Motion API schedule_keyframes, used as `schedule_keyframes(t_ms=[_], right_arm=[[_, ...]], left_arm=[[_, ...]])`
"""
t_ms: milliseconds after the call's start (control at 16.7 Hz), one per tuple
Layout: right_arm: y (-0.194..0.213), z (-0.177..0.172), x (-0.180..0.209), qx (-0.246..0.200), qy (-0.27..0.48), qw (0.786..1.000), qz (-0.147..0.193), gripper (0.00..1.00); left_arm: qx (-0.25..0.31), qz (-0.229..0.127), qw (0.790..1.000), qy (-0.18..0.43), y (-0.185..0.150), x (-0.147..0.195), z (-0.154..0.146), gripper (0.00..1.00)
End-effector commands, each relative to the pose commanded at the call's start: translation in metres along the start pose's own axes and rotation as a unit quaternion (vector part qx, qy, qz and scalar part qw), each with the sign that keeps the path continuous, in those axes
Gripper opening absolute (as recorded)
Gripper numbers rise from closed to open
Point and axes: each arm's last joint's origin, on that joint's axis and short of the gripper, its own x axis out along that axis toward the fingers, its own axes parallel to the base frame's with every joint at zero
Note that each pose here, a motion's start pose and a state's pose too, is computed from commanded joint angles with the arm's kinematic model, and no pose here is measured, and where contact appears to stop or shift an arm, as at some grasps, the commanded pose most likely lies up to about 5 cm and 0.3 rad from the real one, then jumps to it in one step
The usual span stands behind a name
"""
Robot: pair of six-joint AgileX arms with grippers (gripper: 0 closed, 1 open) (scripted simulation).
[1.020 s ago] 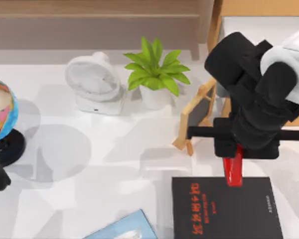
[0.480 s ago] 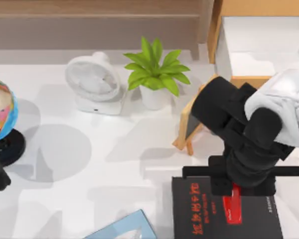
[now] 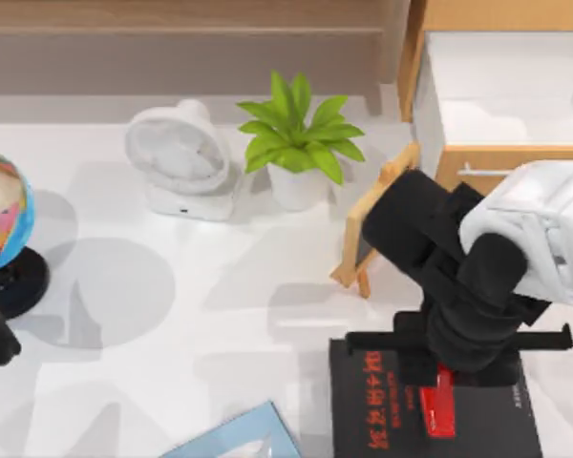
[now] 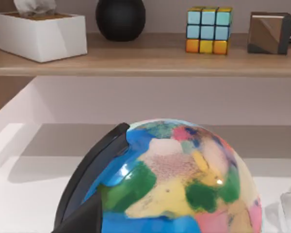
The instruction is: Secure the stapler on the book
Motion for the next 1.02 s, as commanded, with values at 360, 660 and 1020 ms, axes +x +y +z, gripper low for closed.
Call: schedule_keyframes(t_ms=[360, 660, 1020], right_arm=[[-0.0002, -0.0005, 0.0042, 0.0, 0.0, 1.0, 0.0, 0.08], [-0.0002, -0.0005, 0.0042, 0.0, 0.0, 1.0, 0.0, 0.45], [-0.0002, -0.0005, 0.0042, 0.0, 0.0, 1.0, 0.0, 0.9]], left_arm=[[0.0, 0.0, 1.0, 0.0, 0.0, 0.0, 0.0, 1.0], [0.0, 0.0, 1.0, 0.0, 0.0, 0.0, 0.0, 1.0], [0.0, 0.0, 1.0, 0.0, 0.0, 0.0, 0.0, 1.0]])
